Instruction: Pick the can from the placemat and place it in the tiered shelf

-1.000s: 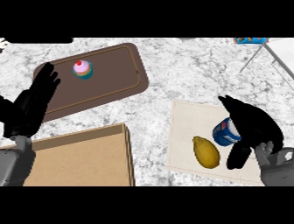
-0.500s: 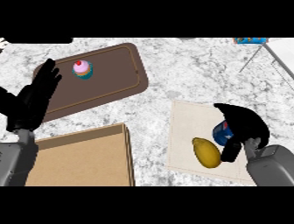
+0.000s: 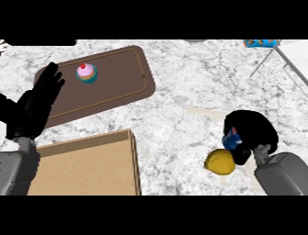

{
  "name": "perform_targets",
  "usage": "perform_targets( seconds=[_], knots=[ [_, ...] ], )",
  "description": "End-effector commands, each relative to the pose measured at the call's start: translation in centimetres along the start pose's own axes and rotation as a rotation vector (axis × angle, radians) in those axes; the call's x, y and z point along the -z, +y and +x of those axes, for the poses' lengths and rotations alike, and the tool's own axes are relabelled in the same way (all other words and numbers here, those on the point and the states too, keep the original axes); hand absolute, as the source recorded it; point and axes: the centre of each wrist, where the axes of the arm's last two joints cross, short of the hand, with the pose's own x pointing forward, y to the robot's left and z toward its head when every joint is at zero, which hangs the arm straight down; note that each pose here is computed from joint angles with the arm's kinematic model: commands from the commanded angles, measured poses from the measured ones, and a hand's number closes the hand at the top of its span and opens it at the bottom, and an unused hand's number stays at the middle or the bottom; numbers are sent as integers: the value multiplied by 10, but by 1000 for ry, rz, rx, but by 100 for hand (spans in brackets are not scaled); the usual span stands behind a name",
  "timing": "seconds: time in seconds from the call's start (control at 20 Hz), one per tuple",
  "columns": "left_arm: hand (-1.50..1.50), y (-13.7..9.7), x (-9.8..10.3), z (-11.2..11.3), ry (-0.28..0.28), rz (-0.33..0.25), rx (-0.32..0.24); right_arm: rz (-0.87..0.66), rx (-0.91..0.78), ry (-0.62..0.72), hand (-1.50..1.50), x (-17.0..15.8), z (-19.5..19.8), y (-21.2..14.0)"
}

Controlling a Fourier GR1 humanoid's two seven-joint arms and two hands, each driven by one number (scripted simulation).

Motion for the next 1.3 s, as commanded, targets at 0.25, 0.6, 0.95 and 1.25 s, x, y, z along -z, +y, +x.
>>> perform_targets(
  seconds=[0.25,0.6,0.95,1.25],
  knots=[
    [0,2,-6,-6,26,2,-6,-21,0,-282,150,-87,94,70],
    [0,-6,-8,-9,19,1,-14,-168,173,-312,150,-128,105,61],
    [0,8,3,1,22,26,3,-522,532,-391,150,-183,90,9],
    [0,12,-6,11,7,9,4,-686,647,-332,150,-222,54,-45]
  ],
)
